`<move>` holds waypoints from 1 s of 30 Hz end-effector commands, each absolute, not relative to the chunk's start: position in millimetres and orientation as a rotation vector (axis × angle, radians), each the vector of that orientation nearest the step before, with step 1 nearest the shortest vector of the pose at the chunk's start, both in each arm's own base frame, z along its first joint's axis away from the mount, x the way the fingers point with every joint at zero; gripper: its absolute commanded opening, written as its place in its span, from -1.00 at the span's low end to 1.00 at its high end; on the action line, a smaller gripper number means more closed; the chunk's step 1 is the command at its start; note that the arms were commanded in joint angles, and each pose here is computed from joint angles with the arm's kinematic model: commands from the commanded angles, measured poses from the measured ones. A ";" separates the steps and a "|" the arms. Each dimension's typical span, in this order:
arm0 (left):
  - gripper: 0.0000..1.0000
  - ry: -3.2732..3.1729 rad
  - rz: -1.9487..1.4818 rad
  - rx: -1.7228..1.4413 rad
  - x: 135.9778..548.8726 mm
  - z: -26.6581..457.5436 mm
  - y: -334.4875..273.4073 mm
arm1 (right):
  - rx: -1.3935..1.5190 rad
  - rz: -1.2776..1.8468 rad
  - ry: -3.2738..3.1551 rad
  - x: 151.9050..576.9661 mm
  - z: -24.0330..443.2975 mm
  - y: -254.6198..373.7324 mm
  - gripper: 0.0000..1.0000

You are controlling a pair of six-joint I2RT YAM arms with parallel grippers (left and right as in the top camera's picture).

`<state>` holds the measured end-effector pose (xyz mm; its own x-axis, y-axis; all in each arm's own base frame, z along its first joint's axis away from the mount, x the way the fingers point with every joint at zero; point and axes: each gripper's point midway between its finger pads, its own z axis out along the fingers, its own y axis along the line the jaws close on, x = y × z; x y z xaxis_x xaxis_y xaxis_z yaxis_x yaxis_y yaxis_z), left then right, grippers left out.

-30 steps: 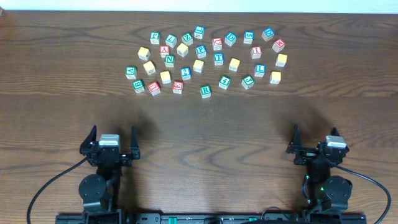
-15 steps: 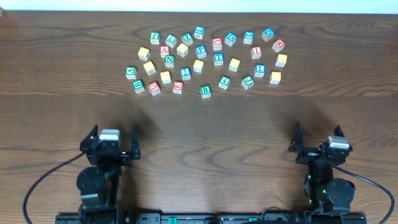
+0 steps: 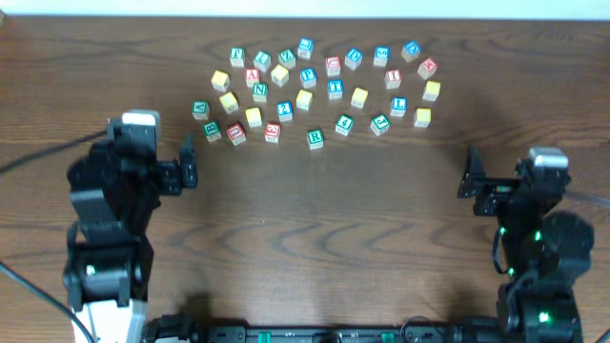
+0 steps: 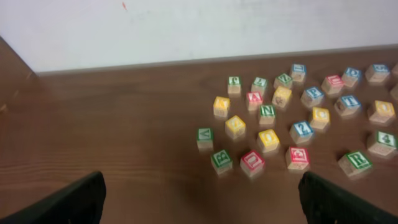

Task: Spell out ROBOT
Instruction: 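Raise both arms and move grippers over the block cluster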

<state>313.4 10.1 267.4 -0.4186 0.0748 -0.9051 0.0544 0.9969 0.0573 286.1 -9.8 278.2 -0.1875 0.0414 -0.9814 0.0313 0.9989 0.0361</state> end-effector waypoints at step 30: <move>0.95 2.581 -0.363 0.137 407.8 298.9 -19.9 | -0.078 0.283 2.544 445.6 264.3 19.6 0.99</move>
<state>406.6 -17.4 292.1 -0.8640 0.0346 -0.5023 0.1650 0.9620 -0.2175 439.5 18.5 254.4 -0.8560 0.0222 -0.5166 -0.0884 0.9781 0.1885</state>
